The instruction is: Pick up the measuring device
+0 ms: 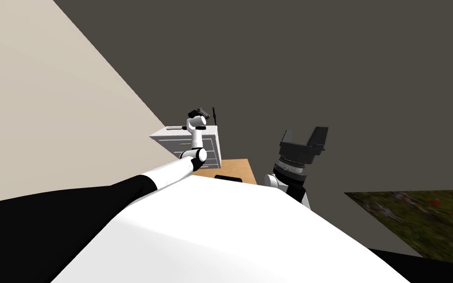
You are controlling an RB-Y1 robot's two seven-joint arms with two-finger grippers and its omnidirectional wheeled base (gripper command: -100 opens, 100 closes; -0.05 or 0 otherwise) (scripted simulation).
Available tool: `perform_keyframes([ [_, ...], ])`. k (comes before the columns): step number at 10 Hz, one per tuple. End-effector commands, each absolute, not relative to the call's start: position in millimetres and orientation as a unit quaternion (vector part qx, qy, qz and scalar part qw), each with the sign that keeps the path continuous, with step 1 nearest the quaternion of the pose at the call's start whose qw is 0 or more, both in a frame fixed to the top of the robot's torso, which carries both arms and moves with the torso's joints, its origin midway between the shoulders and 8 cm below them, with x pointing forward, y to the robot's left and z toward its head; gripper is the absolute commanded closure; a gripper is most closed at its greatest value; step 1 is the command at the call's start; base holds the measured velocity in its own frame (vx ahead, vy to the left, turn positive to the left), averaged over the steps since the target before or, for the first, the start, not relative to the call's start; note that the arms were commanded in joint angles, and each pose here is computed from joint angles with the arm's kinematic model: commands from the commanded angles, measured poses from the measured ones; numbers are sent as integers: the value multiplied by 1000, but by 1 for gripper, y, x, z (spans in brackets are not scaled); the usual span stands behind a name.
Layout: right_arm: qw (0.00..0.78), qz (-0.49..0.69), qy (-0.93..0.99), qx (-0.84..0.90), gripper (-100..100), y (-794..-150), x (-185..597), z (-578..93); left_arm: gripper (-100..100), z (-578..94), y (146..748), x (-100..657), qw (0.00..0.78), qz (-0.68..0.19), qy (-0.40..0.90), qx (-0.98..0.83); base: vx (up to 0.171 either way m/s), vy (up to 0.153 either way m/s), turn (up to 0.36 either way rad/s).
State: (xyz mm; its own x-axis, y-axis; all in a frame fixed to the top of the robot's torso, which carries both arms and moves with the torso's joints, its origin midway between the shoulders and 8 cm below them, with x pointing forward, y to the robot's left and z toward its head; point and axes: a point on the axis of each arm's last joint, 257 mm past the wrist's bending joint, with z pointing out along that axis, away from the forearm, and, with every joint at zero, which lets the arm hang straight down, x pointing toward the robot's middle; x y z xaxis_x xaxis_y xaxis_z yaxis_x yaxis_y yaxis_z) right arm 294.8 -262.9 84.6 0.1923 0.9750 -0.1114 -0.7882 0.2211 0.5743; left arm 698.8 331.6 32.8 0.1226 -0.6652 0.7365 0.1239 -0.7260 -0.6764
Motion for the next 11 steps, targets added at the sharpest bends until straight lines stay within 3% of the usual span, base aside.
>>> perform_keyframes([
  [1,746,591,233,200,0,-263,295,85,-100,34,332,698,312,-638,190,-678,164,-137,11],
  [5,746,591,233,200,0,-263,295,85,-100,21,309,699,290,-644,189,-682,115,-68,4],
  [6,746,591,233,200,0,-263,295,85,0,20,308,699,289,-645,189,-682,10,-4,0],
  [7,746,591,233,200,0,-263,295,85,-100,29,321,705,297,-648,189,-675,-18,-23,-90],
  [11,746,591,233,200,0,-263,295,85,-100,20,333,715,298,-641,193,-680,-34,-26,-49],
])
